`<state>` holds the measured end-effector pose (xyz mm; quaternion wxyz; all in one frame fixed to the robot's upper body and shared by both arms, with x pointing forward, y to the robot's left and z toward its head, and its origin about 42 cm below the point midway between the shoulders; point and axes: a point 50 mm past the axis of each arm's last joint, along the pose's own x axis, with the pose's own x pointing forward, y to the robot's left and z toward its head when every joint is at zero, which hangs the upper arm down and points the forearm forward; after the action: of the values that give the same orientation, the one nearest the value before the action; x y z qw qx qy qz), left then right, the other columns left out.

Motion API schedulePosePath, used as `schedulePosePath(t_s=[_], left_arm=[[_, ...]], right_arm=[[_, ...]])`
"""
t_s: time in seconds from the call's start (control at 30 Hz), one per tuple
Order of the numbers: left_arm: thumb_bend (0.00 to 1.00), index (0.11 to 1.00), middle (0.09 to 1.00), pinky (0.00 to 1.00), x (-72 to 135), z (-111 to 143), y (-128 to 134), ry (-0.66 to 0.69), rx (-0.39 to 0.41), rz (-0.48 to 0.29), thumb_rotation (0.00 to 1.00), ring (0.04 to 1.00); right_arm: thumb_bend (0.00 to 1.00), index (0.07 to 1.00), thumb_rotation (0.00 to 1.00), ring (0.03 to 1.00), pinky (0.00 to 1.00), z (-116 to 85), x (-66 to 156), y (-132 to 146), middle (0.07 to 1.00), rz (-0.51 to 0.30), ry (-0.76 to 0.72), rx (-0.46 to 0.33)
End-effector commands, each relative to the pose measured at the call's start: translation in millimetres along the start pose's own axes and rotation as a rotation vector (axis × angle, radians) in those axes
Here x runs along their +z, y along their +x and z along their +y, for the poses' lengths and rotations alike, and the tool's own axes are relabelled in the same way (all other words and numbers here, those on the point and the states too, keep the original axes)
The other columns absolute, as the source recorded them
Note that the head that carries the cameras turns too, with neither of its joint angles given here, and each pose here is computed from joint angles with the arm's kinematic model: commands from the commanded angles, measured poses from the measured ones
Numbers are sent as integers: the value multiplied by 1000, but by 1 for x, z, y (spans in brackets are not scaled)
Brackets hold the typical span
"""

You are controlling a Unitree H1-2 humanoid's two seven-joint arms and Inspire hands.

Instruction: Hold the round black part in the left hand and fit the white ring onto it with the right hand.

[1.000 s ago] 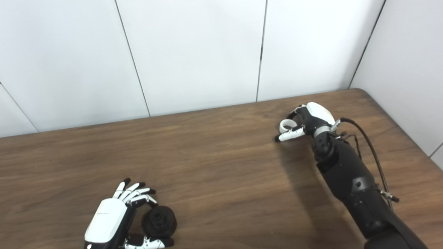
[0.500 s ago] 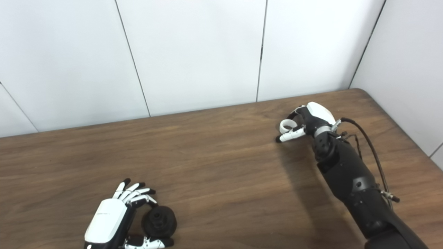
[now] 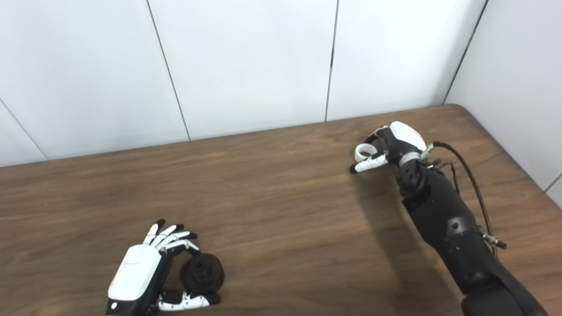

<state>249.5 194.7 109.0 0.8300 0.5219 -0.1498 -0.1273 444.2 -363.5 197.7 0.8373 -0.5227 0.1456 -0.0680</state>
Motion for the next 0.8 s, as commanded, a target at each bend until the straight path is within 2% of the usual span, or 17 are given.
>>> schedulePosePath(t_s=[0.0,0.77], left_arm=[[525,482,771,1000,-12,-15,-21,23,-95,57,53,883],[525,482,769,1000,-13,-14,-21,25,-90,54,53,882]], right_arm=[[834,667,298,1000,1000,-32,7,5,934,-32,-18,-84],[826,635,261,1000,1000,-31,2,6,918,-33,-32,-91]])
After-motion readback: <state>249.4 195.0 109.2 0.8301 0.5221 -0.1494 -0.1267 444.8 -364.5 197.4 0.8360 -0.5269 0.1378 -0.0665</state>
